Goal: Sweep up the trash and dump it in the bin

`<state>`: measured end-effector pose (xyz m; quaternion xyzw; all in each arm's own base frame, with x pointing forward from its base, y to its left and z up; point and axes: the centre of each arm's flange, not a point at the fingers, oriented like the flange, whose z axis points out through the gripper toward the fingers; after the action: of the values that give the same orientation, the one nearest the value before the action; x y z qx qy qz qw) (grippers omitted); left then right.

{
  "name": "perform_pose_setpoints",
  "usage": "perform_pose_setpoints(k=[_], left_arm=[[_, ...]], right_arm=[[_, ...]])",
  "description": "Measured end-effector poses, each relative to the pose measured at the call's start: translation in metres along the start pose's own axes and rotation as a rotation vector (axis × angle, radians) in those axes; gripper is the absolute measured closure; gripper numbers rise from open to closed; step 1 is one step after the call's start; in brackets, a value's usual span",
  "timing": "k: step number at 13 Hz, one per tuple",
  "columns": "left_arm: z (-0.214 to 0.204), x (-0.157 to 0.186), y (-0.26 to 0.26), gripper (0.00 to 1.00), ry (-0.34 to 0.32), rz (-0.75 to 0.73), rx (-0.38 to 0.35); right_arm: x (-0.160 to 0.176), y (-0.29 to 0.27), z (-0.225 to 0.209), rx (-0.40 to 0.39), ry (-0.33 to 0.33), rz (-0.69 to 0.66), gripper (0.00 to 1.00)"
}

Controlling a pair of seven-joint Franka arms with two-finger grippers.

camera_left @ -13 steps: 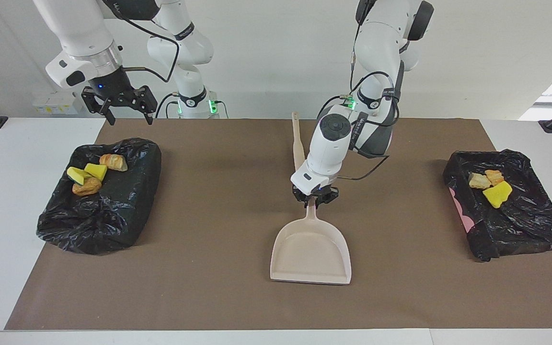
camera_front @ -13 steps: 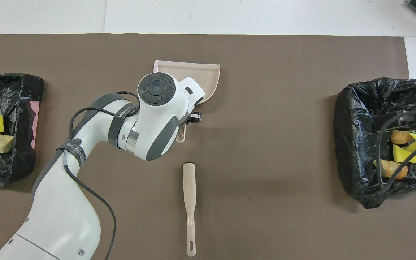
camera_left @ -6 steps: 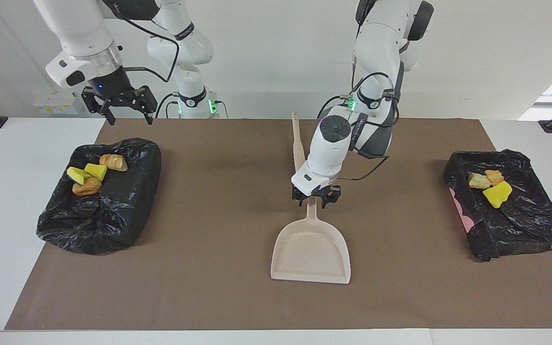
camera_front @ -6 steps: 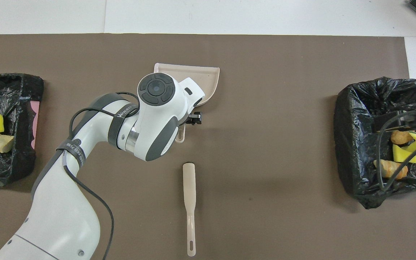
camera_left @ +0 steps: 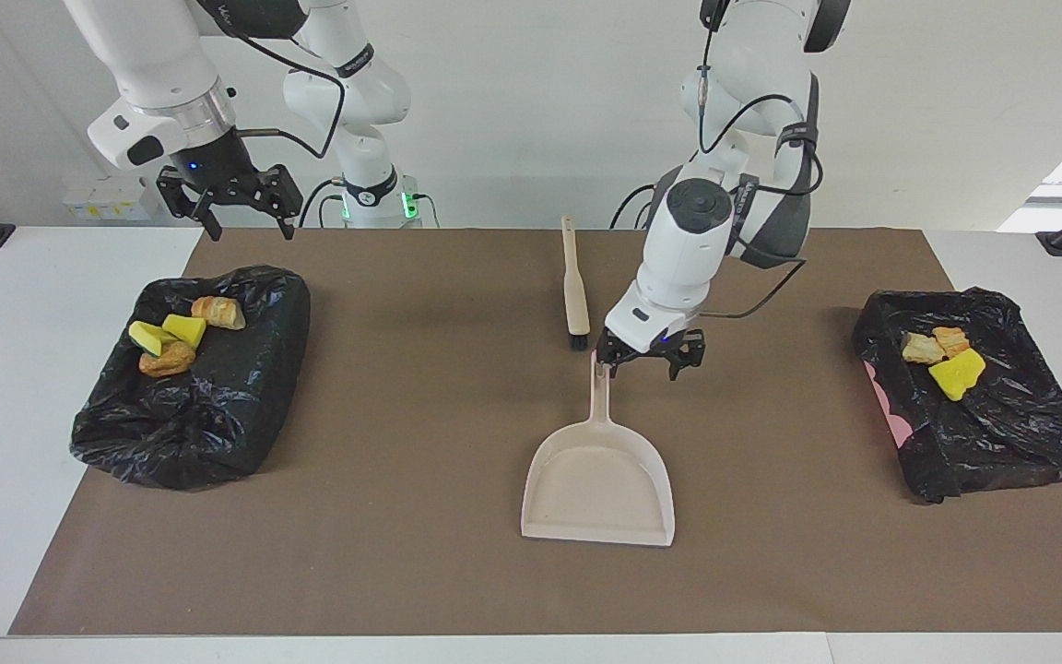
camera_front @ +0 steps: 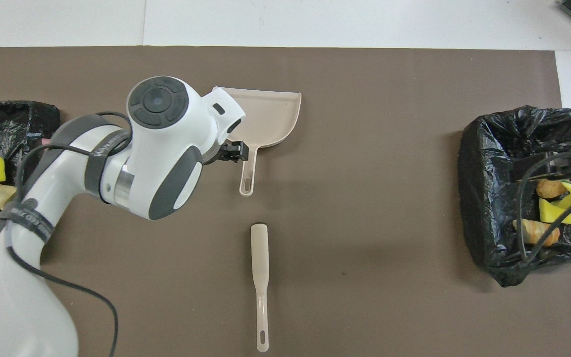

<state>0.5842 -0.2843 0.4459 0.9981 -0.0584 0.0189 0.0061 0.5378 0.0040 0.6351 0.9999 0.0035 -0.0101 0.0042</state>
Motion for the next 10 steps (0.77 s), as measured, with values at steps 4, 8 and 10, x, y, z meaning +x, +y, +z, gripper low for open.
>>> perform_pose_setpoints(k=[4,8,10], left_arm=[[-0.077,-0.003,-0.104,0.00,0.035,0.087,0.009],[-0.140,-0.024,-0.188,0.00,0.064,0.087,0.020],[-0.162,-0.034,-0.215,0.00,0.058,0.086,0.025]], right_arm=[[0.000,0.000,0.000,0.000,0.000,0.000,0.00],[0.000,0.000,0.000,0.000,0.000,0.000,0.00],[0.000,0.000,0.000,0.000,0.000,0.000,0.00]])
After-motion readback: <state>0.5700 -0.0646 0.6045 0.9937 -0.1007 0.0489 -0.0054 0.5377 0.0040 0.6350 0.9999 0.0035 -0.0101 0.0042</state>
